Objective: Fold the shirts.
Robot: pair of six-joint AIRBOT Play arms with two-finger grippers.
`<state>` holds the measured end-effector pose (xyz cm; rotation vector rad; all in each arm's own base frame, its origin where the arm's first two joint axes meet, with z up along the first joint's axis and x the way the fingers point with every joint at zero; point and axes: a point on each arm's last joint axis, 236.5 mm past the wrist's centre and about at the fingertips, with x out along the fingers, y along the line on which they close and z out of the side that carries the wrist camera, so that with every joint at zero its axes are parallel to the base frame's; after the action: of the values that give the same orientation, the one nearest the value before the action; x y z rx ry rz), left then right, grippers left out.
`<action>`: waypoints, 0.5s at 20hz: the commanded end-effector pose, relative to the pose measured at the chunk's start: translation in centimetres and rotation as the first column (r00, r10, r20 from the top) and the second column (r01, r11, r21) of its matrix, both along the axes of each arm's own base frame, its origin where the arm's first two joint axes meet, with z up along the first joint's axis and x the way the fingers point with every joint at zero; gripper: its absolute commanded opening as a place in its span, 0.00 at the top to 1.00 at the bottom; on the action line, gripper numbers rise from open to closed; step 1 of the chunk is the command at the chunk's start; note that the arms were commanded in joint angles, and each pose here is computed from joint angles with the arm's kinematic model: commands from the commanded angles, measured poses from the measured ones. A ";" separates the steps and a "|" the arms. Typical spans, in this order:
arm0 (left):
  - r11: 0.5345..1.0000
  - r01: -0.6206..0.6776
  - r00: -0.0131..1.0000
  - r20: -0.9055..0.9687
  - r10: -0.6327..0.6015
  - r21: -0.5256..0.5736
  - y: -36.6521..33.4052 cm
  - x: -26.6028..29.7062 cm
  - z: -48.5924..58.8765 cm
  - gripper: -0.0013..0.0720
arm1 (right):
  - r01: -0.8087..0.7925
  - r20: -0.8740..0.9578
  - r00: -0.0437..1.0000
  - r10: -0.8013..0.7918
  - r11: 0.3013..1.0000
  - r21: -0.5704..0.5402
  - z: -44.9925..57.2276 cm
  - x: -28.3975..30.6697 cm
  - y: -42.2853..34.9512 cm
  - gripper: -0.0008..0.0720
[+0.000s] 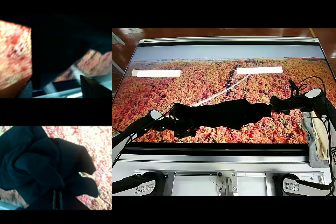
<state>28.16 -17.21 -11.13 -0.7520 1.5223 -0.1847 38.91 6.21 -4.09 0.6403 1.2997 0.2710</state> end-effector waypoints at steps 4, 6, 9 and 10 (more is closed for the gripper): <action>0.996 -0.080 0.993 0.084 0.078 0.031 0.3 2.7 -1.0 0.39 | -0.008 -0.007 1.000 0.008 1.000 0.004 0.0 -0.2 0.2 0.91; 0.997 -0.071 0.993 0.095 0.068 0.031 0.3 2.9 -0.8 0.93 | -0.008 -0.007 1.000 0.008 1.000 0.005 0.0 -0.2 0.2 0.91; 1.000 -0.022 0.981 0.194 0.018 0.017 -0.3 4.6 2.0 0.93 | -0.013 -0.004 1.000 0.013 1.000 0.008 0.2 -0.3 0.3 0.91; 1.000 0.003 0.959 0.282 -0.005 0.007 -0.7 6.0 4.9 0.93 | -0.034 0.028 0.999 0.034 0.999 0.000 0.9 -0.2 0.3 0.91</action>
<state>32.15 -17.25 -9.99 -0.7250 1.3568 -0.1928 38.71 6.40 -3.87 0.6361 1.3025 0.2826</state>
